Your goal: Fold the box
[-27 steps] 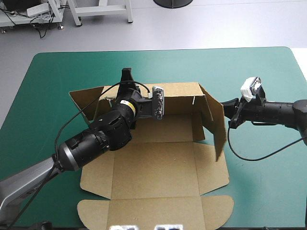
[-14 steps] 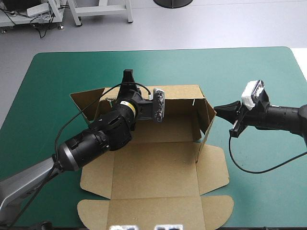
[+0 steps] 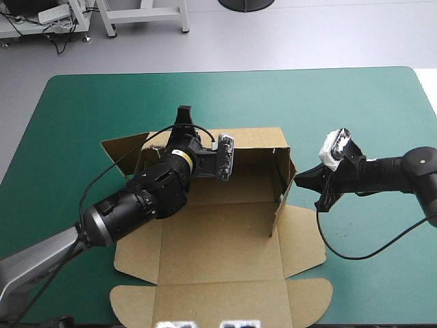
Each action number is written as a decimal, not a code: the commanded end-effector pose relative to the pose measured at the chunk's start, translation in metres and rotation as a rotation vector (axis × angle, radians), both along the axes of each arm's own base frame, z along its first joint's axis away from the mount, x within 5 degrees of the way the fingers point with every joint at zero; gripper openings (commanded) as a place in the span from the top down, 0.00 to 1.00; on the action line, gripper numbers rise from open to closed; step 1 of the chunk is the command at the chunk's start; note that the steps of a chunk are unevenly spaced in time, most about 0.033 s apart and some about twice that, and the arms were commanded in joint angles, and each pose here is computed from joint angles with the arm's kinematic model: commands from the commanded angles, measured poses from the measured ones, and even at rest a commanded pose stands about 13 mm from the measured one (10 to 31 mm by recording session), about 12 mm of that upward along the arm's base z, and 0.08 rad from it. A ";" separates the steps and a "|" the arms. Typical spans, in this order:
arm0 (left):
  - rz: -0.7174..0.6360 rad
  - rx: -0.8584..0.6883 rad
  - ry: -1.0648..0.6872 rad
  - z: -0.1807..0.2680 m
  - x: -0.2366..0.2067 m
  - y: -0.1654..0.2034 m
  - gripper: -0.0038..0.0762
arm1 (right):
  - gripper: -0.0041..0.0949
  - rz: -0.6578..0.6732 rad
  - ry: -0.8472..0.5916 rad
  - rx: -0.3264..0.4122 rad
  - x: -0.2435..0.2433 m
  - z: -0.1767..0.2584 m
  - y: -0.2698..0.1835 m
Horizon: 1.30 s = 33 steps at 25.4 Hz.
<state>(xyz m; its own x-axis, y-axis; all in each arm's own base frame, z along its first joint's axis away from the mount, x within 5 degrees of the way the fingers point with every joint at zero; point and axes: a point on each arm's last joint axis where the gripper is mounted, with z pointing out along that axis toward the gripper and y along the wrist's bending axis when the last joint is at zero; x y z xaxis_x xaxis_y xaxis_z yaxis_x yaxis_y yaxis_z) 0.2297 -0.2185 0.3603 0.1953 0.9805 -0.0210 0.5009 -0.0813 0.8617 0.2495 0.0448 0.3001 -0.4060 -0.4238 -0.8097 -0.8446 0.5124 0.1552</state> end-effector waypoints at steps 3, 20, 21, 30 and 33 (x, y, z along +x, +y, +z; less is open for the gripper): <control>-0.033 -0.039 -0.049 0.019 -0.006 0.005 0.96 | 0.94 -0.020 -0.039 0.051 -0.005 0.019 0.003; -0.072 -0.011 0.011 -0.002 -0.009 0.003 0.96 | 0.45 0.097 0.095 0.063 -0.019 0.016 0.024; -0.070 -0.010 0.011 -0.002 -0.009 0.003 0.96 | 0.45 0.097 0.095 0.065 -0.019 0.016 0.024; -0.084 0.006 0.095 -0.008 -0.013 0.003 0.96 | 0.45 0.080 0.082 0.066 -0.027 0.025 0.024; -0.079 0.004 0.106 -0.009 -0.014 0.003 0.96 | 0.45 0.083 0.086 0.069 -0.030 0.026 0.025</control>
